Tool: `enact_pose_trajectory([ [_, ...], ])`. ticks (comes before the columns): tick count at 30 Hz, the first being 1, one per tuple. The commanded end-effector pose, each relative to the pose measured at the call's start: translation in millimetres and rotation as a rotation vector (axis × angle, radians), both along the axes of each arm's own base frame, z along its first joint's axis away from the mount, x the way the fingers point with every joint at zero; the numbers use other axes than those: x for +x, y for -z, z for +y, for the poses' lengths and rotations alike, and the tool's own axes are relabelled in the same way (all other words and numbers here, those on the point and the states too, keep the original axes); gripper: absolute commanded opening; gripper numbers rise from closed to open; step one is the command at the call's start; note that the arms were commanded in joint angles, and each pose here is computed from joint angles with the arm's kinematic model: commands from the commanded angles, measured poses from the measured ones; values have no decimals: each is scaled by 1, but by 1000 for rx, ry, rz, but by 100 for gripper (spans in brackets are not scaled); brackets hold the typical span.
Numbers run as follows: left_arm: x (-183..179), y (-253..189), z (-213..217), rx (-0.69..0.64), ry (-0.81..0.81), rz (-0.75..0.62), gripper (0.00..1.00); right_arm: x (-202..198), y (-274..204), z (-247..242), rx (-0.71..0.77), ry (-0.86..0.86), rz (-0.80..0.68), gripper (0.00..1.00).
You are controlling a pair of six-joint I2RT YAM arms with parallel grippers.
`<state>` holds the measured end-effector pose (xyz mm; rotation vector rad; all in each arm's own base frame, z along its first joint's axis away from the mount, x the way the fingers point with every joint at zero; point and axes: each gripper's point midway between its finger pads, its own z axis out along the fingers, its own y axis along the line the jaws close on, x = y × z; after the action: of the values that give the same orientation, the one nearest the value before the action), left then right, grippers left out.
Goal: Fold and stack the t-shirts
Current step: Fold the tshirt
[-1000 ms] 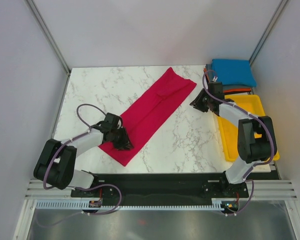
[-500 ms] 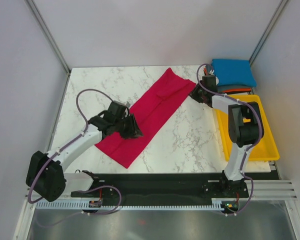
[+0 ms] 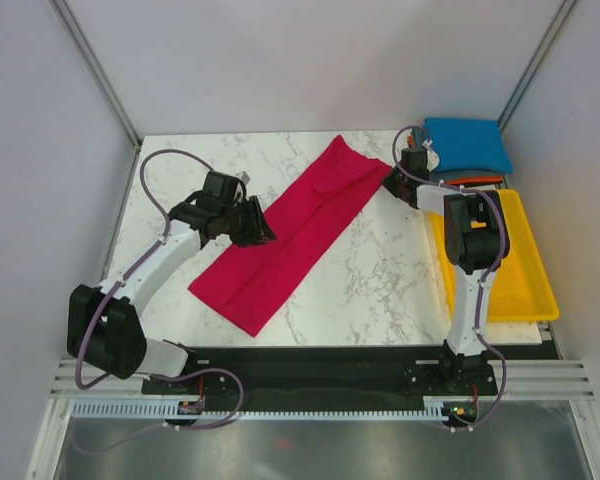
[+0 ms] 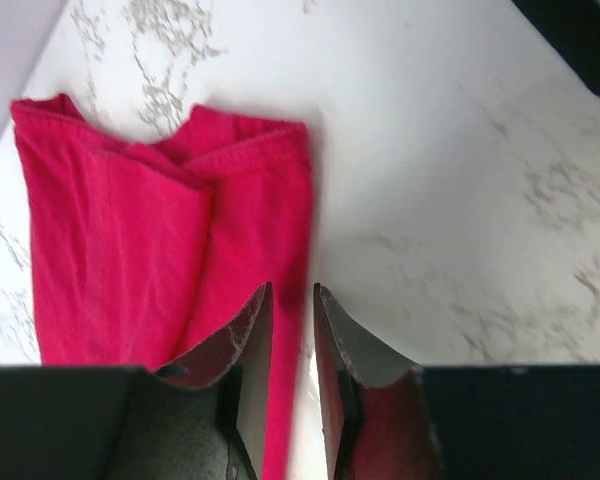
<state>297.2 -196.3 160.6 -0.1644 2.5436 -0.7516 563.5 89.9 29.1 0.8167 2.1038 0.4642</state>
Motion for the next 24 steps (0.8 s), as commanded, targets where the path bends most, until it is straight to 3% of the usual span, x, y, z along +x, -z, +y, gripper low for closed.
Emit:
enact_pose_trajectory([
  [1,4,1,-2,-8,58,-15,41,20,12,-10,-20,55,-19,31],
  [2,6,0,-2,-11,58,-17,41,24,16,-10,-21,52,-16,28],
  [6,18,-8,4,-6,48,-48,41,38,18,-18,-42,58,-30,0],
  [10,23,-13,20,99,55,-94,41,63,12,-39,-55,64,-54,0],
  [13,25,-24,28,132,68,-103,41,72,10,-41,-70,-20,-41,12],
  [17,33,-34,36,96,64,-115,41,42,-18,-25,-8,-95,-40,34],
  [22,50,-24,62,59,27,-78,40,-9,-82,-1,-32,-94,-36,38],
  [24,52,-23,63,7,17,-67,40,-38,-83,20,-7,-109,-6,37],
])
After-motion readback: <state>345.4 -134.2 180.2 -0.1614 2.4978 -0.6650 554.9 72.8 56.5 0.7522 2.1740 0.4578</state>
